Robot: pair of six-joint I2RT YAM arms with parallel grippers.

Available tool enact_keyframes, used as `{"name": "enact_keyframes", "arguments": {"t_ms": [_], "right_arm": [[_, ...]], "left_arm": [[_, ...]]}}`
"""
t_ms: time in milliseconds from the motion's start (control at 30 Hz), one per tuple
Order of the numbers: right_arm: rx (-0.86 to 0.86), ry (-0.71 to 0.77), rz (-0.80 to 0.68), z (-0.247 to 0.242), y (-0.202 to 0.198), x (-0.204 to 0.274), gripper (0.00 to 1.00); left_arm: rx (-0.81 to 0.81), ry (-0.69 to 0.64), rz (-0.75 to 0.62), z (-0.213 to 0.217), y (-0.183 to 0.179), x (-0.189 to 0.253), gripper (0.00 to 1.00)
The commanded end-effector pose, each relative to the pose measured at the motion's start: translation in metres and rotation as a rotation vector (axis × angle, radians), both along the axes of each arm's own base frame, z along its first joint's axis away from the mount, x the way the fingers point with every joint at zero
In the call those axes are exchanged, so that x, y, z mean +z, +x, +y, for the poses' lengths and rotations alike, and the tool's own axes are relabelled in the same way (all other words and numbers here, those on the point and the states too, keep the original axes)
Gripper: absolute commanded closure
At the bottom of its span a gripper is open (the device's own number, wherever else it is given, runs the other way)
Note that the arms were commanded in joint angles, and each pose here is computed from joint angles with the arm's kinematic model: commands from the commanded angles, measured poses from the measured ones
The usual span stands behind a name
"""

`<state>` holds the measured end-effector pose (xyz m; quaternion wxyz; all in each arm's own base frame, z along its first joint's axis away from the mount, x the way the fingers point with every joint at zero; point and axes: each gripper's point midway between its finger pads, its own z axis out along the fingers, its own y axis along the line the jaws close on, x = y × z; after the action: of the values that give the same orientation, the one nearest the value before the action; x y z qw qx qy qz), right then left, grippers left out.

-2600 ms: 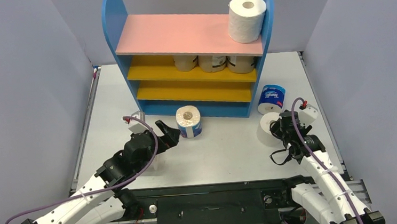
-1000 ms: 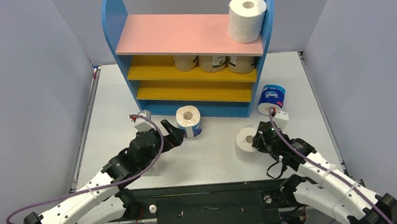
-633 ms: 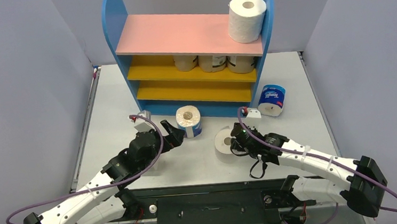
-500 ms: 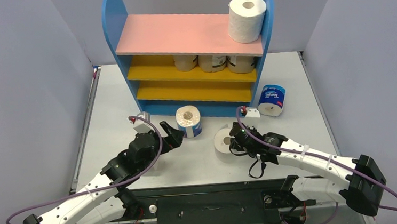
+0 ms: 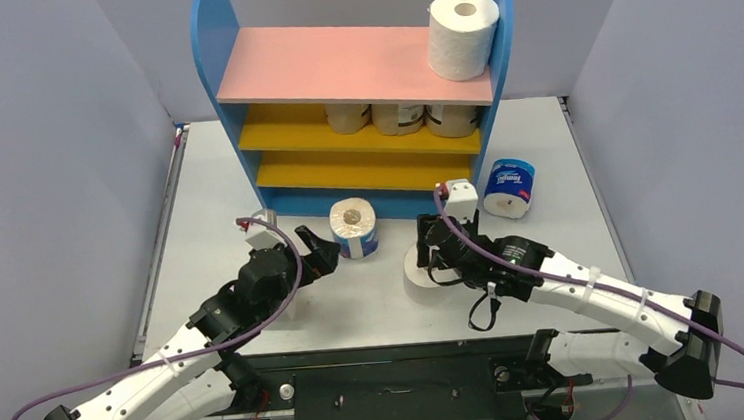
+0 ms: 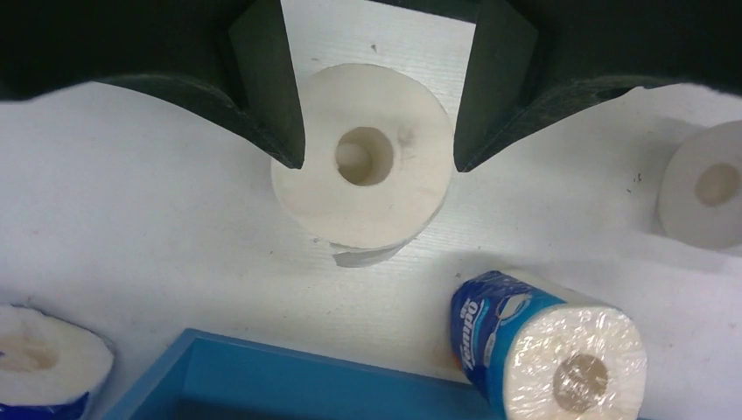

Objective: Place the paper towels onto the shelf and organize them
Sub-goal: Move the paper towel to the center of the board, then pick up the paper towel from the center of the board.

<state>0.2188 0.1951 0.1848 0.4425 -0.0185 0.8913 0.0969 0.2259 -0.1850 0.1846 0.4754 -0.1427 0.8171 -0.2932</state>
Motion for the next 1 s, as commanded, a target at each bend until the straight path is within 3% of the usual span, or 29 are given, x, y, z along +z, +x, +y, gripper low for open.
{"name": "enact_keyframes", "arguments": {"t_ms": [0,367,967], "right_arm": [[0.14,-0.13,0.017,0.022,-0.004,-0.005,0.4],[0.256,-0.24,0.073,0.058,-0.008,-0.032,0.38],[0.287,-0.346,0.16,0.053,-0.012,-0.075,0.44]], "left_arm": [[0.015,0.003,-0.028,0.006,0.002,0.011,0.03],[0.039,0.0,-0.024,0.018,-0.002,0.007,0.03],[0.037,-0.003,-0.004,0.02,-0.004,-0.001,0.03]]}}
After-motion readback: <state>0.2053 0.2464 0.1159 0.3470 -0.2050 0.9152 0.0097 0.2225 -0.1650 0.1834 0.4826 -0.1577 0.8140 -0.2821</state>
